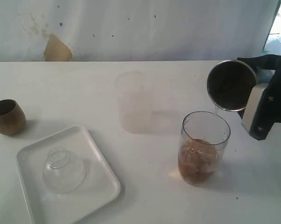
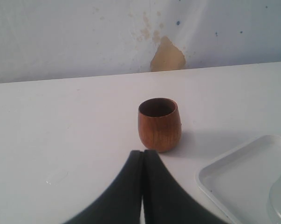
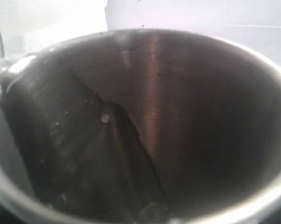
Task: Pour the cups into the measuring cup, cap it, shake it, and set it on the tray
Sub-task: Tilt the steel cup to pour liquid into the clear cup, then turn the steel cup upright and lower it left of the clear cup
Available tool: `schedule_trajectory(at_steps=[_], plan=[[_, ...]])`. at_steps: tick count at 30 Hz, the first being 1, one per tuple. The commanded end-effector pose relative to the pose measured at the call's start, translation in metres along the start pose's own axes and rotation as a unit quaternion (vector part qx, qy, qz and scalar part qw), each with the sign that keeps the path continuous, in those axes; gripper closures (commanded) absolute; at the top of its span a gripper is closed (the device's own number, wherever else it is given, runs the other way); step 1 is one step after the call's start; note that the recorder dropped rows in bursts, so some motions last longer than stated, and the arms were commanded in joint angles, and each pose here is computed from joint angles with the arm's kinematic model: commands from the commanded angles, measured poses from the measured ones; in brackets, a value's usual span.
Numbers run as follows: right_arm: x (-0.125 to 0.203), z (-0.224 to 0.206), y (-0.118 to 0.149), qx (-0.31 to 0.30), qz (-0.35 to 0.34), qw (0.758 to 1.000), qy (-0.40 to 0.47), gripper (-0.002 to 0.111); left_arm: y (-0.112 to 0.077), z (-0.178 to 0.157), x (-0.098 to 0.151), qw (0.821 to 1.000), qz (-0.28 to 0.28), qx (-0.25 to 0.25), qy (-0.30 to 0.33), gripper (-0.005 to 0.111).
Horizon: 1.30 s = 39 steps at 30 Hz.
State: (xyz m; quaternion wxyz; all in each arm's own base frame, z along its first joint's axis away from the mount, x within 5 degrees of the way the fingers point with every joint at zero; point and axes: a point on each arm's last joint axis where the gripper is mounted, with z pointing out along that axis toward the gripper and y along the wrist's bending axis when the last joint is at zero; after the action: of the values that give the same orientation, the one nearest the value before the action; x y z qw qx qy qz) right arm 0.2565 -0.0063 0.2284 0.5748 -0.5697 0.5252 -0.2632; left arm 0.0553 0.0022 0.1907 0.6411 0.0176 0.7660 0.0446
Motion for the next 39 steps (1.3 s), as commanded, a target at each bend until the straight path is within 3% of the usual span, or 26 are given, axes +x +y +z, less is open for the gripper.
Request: schedule_trajectory(at_steps=[1,8,10,15,21,31,39], plan=[[-0.002,0.000,-0.009,0.025,0.025,0.999,-0.008,0.108,0.000,0.000,0.001,1.000,-0.001,0.000,-0.003,0.107],[0.000,0.000,-0.012,0.046,0.251,0.967,-0.005,0.108,0.000,0.000,0.001,1.000,0.000,-0.001,-0.003,0.107],[0.003,-0.001,-0.015,0.062,0.331,0.942,0.000,0.108,0.000,0.000,0.001,1.000,0.000,-0.001,-0.003,0.107],[0.016,0.005,-0.010,0.092,0.533,0.841,0.014,0.108,0.000,0.000,0.001,1.000,0.000,-0.001,-0.003,0.107],[0.035,0.035,0.021,0.051,0.588,0.807,-0.007,0.108,0.000,0.000,0.001,1.000,0.000,-0.001,-0.003,0.107],[0.080,0.115,0.049,-0.033,0.588,0.807,-0.034,0.108,0.000,0.000,0.001,1.000,0.000,-0.001,-0.003,0.107],[0.078,0.157,0.066,-0.071,0.589,0.803,-0.055,0.108,0.000,0.000,0.001,1.000,0.000,-0.001,-0.003,0.107]])
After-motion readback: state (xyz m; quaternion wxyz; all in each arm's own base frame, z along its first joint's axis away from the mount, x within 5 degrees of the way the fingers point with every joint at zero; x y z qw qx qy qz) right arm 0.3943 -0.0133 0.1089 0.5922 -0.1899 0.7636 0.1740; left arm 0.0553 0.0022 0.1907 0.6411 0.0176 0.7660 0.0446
